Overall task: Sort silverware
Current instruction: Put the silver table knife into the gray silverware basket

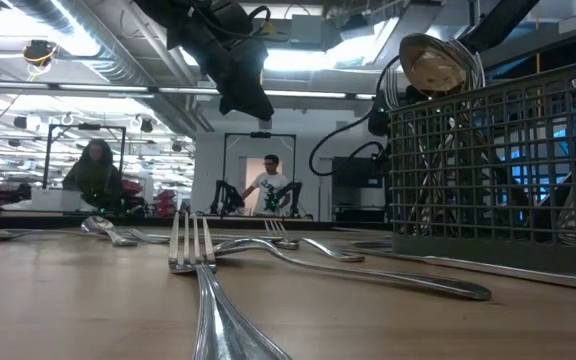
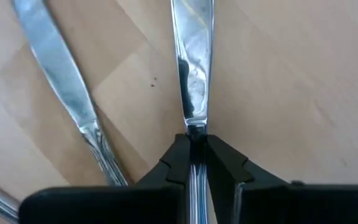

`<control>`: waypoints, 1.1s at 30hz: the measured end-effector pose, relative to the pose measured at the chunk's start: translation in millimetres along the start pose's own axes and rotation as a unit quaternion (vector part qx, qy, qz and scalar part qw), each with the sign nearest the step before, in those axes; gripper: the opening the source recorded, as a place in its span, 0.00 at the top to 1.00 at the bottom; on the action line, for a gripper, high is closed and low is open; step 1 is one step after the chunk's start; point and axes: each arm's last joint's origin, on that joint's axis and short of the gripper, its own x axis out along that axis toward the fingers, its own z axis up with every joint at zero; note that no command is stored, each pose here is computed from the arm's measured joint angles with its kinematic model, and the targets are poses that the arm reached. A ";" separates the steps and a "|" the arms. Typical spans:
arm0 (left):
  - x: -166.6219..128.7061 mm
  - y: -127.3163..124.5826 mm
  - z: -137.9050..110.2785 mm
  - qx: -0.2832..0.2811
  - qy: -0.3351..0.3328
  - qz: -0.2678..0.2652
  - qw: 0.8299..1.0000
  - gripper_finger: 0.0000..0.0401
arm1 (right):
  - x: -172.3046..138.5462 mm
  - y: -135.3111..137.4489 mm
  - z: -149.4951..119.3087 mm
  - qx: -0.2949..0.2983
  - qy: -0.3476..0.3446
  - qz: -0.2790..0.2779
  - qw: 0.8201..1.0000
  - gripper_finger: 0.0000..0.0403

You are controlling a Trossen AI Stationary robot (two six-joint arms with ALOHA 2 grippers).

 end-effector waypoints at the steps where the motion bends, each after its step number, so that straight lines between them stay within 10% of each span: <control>1: 0.0 0.0 0.0 0.000 0.000 0.000 1.000 0.77 | 0.0 0.8 1.4 0.001 -0.006 0.009 1.000 0.91; 33: -31.4 16.9 -0.2 -0.012 -0.016 0.029 0.999 0.77 | -41.7 22.1 68.0 0.002 -0.186 0.108 0.977 0.91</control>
